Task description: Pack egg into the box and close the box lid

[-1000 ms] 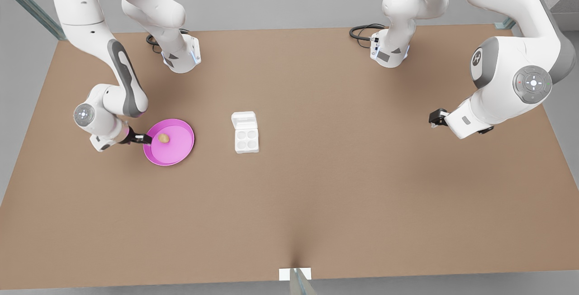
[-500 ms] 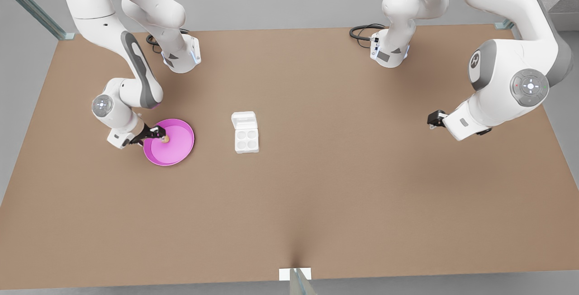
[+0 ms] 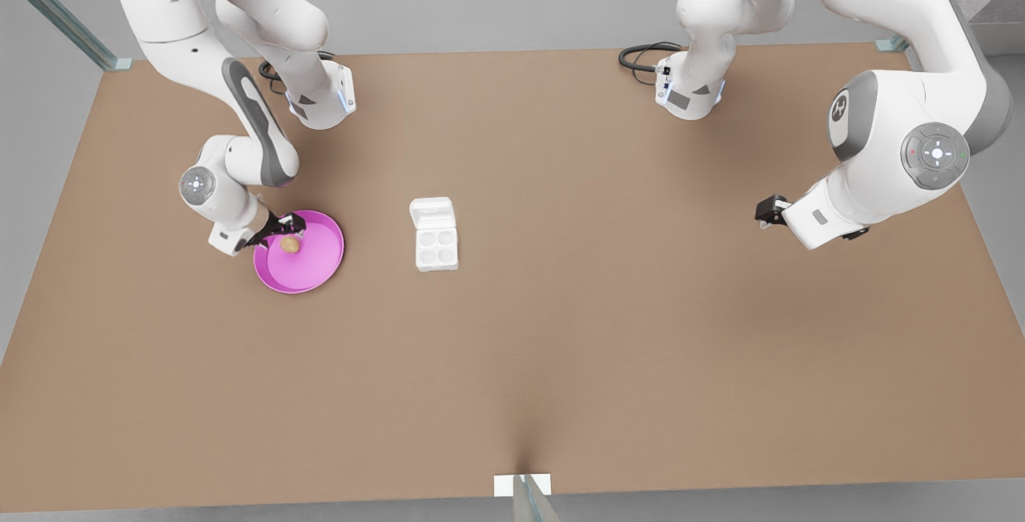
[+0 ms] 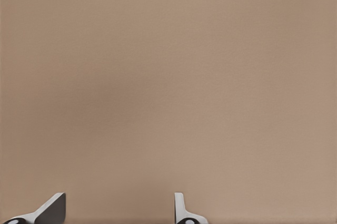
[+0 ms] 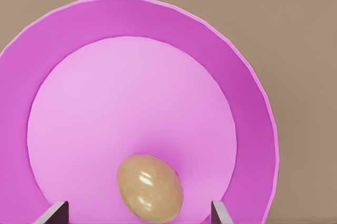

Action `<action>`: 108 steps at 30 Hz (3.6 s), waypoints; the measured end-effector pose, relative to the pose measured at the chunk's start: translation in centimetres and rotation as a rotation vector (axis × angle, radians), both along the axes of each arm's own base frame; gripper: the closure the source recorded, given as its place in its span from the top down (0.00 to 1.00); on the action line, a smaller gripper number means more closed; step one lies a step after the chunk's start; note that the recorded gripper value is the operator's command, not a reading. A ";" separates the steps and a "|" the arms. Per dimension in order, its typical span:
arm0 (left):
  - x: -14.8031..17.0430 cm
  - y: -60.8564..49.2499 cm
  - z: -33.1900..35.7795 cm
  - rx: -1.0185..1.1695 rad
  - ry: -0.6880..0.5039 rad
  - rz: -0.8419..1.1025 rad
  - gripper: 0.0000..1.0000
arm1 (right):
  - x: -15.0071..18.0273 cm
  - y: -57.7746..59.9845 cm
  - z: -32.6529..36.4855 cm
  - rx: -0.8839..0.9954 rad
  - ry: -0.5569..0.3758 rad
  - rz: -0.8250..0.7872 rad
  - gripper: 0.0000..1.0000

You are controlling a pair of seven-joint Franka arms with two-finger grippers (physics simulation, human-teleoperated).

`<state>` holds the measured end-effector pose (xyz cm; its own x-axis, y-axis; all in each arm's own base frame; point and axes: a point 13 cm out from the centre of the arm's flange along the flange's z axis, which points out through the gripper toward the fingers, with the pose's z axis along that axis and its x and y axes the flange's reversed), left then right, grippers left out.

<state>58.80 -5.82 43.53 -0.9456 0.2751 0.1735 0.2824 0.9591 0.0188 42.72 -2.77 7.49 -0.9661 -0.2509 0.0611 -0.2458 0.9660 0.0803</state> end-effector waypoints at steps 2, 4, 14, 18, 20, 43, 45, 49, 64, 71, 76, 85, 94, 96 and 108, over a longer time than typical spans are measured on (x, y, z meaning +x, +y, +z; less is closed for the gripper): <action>0.0 0.0 0.0 0.000 0.000 0.000 1.00 | -0.1 0.1 -0.5 0.003 0.003 0.001 1.00; 0.0 0.0 0.0 0.000 0.000 0.000 1.00 | -0.2 0.3 -1.0 0.007 0.005 0.001 1.00; 0.0 0.0 0.0 0.000 0.000 0.000 1.00 | 0.0 0.5 -2.6 0.022 0.010 -0.006 1.00; 0.1 0.0 -0.3 0.000 0.005 0.000 1.00 | -0.1 0.6 -3.1 0.026 0.013 -0.006 1.00; 0.1 0.0 -0.4 0.000 0.007 0.000 1.00 | -0.2 0.7 -3.3 0.028 0.015 -0.006 1.00; 0.1 0.0 -0.5 0.000 0.009 0.000 1.00 | 0.2 1.4 -3.5 0.035 0.008 -0.003 0.41; 0.1 -0.1 -0.5 0.000 0.009 -0.001 1.00 | 0.6 1.3 -3.2 0.034 0.001 -0.003 0.41; 0.1 -0.1 -0.5 0.001 0.009 -0.001 1.00 | 1.0 2.1 -2.5 0.035 0.002 0.014 0.39; 0.1 -0.1 -0.5 0.001 0.009 -0.001 1.00 | 13.0 15.3 10.3 0.088 -0.154 0.144 0.39; 0.1 -0.1 -0.5 0.001 0.009 -0.001 1.00 | 14.8 31.4 13.4 0.184 -0.125 0.197 0.39; 0.1 -0.1 -0.6 0.001 0.011 -0.001 1.00 | 13.3 39.6 12.0 0.228 -0.060 0.149 0.39; 0.2 0.0 -1.3 0.002 0.021 0.001 1.00 | 5.6 39.3 7.5 0.148 0.076 -0.018 0.39; 0.2 -0.1 -1.3 0.002 0.021 -0.001 1.00 | 4.8 39.1 6.7 0.127 0.102 -0.155 0.39; 0.2 -0.1 -1.3 0.002 0.022 -0.001 1.00 | 4.3 38.6 6.1 0.116 0.116 -0.181 0.39; 0.3 -0.2 -1.6 0.001 0.027 -0.002 1.00 | 3.4 36.9 4.7 0.068 0.153 -0.290 1.00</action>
<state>59.07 -5.99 41.89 -0.9402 0.2766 0.1988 0.2847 0.9585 0.0125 46.09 34.14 12.18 -0.9788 0.0243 0.2032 0.0580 0.9851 0.1617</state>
